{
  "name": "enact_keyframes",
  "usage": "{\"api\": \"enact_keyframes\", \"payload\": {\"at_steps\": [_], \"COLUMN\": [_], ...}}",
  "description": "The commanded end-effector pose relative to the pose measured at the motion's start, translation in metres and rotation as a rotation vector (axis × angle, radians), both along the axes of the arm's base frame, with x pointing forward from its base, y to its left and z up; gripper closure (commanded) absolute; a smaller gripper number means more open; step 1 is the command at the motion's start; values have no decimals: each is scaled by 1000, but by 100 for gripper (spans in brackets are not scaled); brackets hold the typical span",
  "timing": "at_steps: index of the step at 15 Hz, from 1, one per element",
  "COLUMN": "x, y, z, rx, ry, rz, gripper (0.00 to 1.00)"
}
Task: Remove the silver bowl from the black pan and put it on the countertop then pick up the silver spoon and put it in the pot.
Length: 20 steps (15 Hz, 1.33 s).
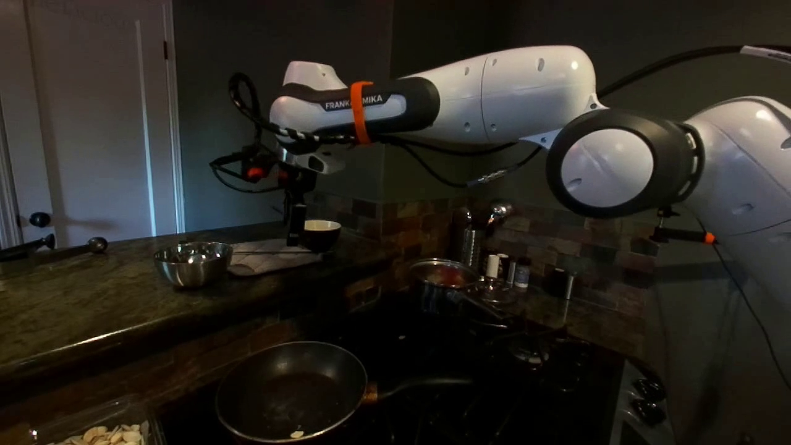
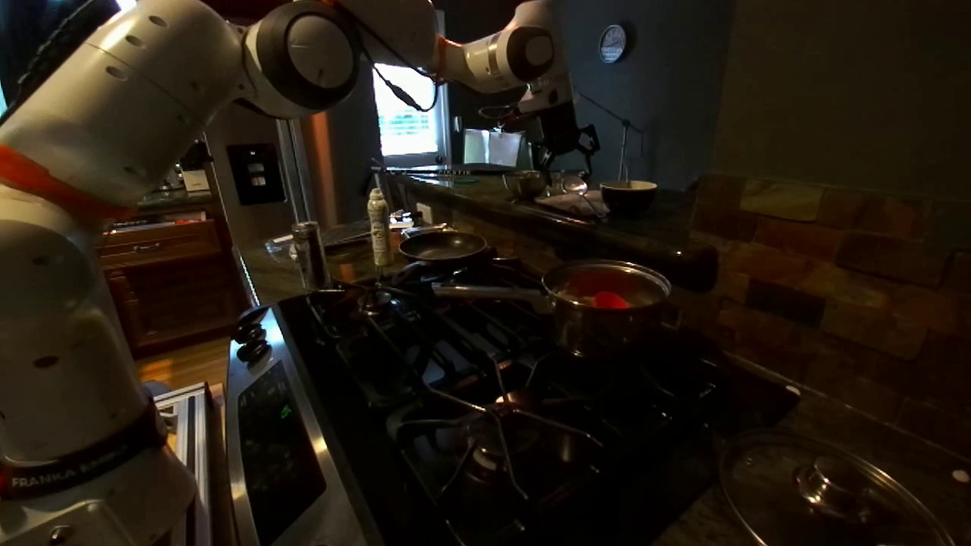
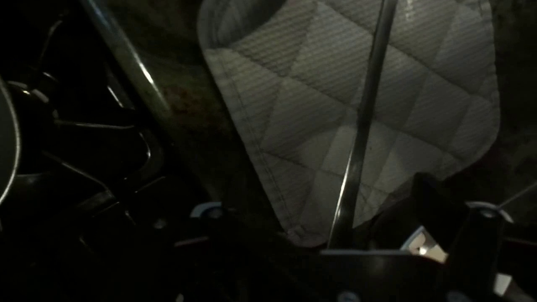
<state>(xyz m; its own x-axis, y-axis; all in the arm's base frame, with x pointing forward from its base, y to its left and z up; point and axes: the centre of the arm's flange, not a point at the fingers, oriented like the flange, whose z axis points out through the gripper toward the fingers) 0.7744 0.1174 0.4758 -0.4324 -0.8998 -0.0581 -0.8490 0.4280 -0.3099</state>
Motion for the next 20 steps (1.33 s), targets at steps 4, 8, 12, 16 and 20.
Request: {"api": "enact_keyframes", "payload": {"at_steps": [4, 8, 12, 16, 20], "x": [45, 47, 8, 43, 60], "y": [18, 28, 18, 15, 3], "z": [-9, -6, -11, -18, -34], "rx": [-12, -15, -13, 68, 90], "ry": [23, 26, 24, 19, 40], "rz": [-196, -184, -160, -171, -202], "gripper": [2, 0, 0, 0, 0]}}
